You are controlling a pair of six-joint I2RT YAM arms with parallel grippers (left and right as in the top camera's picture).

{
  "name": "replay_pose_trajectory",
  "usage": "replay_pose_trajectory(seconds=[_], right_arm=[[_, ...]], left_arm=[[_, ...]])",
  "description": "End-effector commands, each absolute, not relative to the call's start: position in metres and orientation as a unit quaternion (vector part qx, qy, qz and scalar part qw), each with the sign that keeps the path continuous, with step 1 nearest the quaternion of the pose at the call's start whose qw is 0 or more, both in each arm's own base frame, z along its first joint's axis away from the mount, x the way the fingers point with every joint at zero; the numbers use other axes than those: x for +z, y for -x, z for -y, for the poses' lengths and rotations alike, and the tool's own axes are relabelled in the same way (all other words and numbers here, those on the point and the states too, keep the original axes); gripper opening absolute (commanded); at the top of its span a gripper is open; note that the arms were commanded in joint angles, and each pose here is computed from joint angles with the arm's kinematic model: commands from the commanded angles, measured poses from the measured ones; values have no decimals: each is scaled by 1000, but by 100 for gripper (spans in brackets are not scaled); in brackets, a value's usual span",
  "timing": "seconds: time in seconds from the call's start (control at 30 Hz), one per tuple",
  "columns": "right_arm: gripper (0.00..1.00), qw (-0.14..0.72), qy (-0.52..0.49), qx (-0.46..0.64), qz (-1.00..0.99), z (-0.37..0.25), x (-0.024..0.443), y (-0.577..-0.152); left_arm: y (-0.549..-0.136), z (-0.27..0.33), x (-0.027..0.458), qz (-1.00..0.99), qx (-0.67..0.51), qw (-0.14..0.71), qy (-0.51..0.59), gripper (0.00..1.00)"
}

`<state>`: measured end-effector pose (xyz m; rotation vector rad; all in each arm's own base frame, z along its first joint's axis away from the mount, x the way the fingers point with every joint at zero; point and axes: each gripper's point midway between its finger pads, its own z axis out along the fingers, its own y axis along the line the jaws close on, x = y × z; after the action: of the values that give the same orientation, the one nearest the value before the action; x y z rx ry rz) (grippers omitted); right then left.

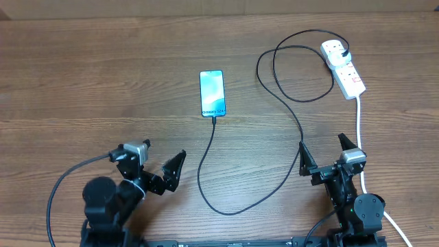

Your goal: Plug charger to phone and switch on socket

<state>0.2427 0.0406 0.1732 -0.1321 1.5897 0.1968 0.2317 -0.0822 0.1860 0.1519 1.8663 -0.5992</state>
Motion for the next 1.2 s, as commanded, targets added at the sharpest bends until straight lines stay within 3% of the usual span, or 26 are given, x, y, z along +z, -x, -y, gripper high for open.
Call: replay_pose_trajectory(seconds=[0.0,0.63,1.17], right_arm=[[100,696,59,87,-710,-41,172,-243],[100,696,59,87,-710,-41,172,-243],[100,696,59,87,-710,-41,172,-243]], left_arm=[[-228,83,185,-771,-257,578,-71,100],[-239,45,196,-675,-205,709,-3,99],[-246,10,177,-702,-107,702,51,100]])
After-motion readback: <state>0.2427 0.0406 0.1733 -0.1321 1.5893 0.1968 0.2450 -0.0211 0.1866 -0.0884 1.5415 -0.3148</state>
